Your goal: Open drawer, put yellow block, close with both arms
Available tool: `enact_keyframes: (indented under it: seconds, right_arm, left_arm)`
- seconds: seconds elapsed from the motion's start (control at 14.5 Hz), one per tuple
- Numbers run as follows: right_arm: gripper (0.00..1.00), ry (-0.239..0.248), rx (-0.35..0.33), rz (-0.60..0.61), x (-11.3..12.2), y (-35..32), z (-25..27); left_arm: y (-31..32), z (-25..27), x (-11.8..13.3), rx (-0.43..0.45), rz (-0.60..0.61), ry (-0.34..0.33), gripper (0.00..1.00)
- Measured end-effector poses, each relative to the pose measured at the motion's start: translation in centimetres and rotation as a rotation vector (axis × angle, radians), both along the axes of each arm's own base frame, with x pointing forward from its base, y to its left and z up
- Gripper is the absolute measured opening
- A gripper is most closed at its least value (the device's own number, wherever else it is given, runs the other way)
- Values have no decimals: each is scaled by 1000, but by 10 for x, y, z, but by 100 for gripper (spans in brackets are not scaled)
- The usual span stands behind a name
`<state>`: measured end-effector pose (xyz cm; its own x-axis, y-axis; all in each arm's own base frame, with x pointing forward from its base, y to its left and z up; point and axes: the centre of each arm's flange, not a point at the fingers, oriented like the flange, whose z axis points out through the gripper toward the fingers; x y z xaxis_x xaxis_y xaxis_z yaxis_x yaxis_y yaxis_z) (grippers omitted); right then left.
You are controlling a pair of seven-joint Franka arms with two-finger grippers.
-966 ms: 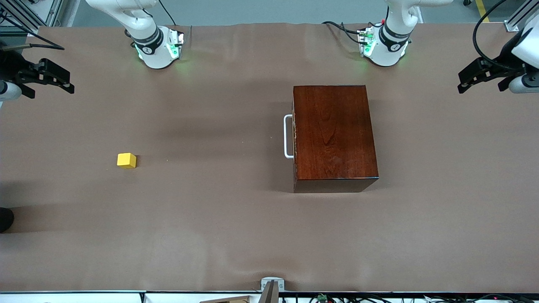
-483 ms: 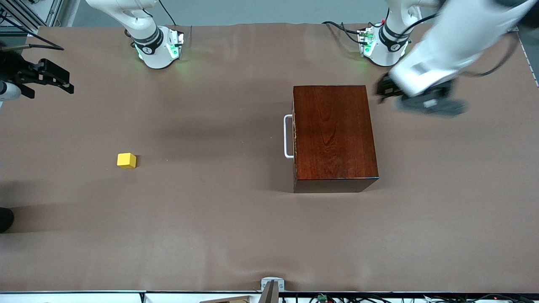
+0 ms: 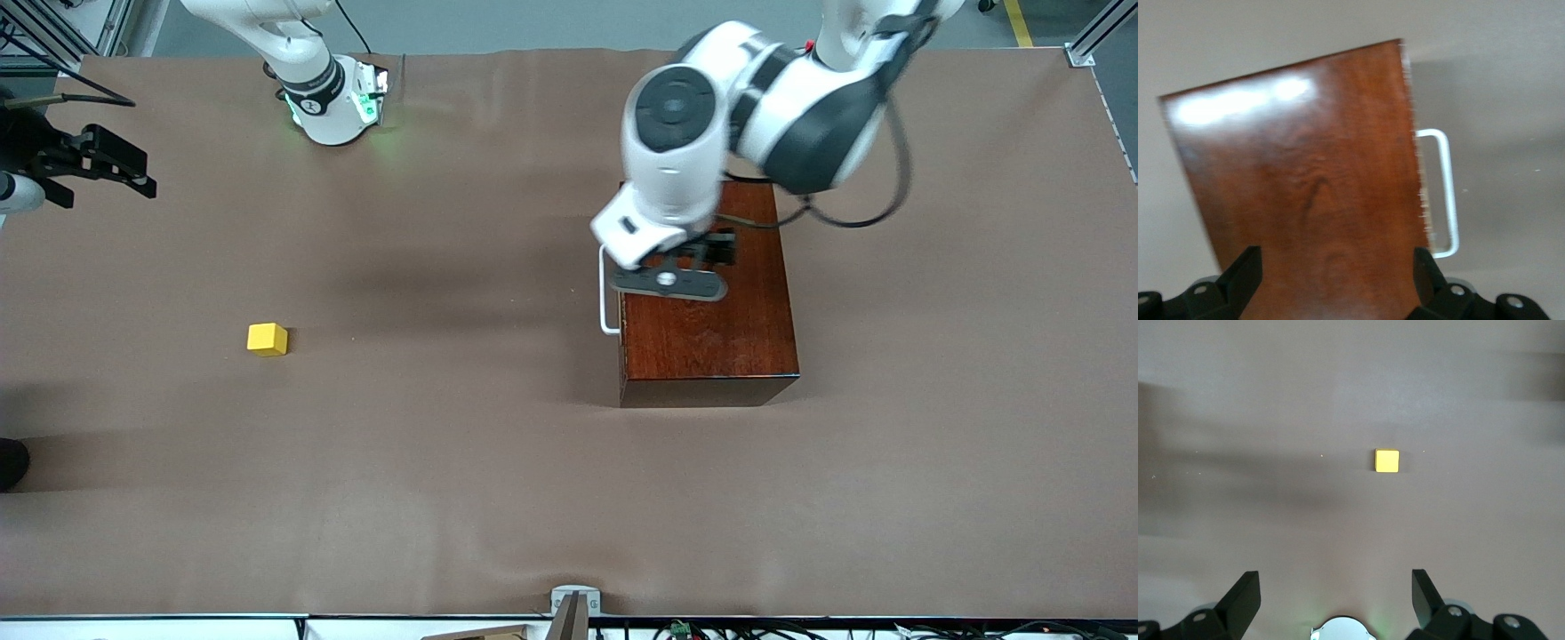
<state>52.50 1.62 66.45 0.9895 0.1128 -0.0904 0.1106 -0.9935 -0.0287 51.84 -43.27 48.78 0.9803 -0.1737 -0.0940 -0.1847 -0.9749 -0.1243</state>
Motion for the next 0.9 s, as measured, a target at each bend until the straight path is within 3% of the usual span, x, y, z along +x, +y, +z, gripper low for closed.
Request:
enact_keyframes:
  seconds: [0.28,0.69,0.9]
  right_arm:
    - [100,1,0,-1,0,-1,0]
    - [100,2,0,-1,0,-1,-1]
    - [100,3,0,-1,0,-1,-1]
  left_arm:
    - [-58,-47,-26,14,44,-29,100]
    - [-130,-142,-75,120,101,-109,100]
    - [-133,-170,-79,159,103,-100,100]
